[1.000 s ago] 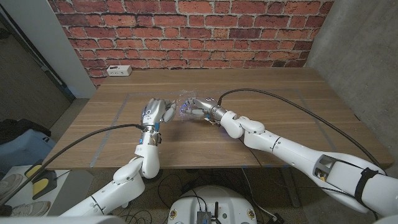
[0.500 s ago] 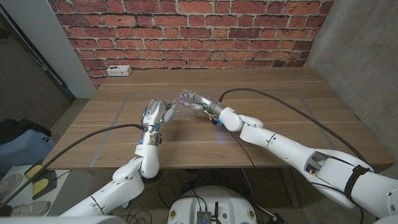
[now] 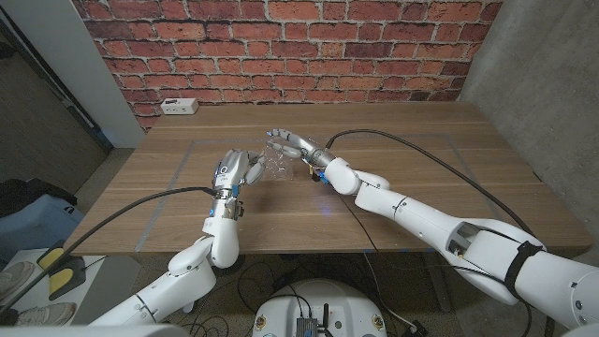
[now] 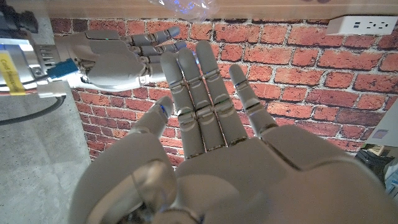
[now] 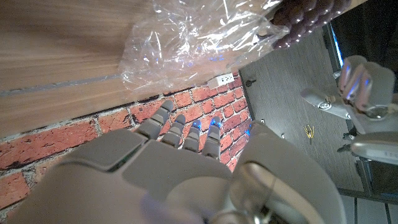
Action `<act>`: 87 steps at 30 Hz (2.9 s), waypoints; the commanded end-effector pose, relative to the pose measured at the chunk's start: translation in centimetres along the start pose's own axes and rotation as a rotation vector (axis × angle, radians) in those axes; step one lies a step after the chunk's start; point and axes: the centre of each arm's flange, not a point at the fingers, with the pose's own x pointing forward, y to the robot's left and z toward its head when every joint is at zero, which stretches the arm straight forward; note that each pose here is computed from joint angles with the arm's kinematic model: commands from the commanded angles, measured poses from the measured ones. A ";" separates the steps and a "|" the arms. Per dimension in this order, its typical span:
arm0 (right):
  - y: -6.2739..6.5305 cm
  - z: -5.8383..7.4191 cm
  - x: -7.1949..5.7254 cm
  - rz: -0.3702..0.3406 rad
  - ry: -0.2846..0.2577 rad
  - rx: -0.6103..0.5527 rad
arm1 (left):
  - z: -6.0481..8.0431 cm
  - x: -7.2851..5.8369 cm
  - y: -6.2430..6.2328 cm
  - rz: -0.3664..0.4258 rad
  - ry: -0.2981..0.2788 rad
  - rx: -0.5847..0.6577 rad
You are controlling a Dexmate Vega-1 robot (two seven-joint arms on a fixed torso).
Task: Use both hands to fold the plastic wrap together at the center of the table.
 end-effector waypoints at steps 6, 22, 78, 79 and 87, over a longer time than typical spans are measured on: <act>1.0 0.9 2.9 0.023 0.097 -0.326 | -0.3 -0.1 0.2 -0.013 -0.015 -0.023; 3.3 0.1 3.4 0.102 0.141 -0.456 | -0.2 -0.1 0.4 -0.019 -0.021 -0.023; 3.3 -1.5 2.0 0.097 0.129 -0.364 | 0.0 -0.5 0.4 -0.022 -0.026 -0.020; 3.1 -1.4 1.9 0.089 0.124 -0.356 | 0.1 -0.4 0.4 -0.023 -0.027 -0.020; 1.5 -1.3 0.6 -0.007 0.074 -0.320 | 0.2 0.1 0.2 -0.025 -0.040 -0.024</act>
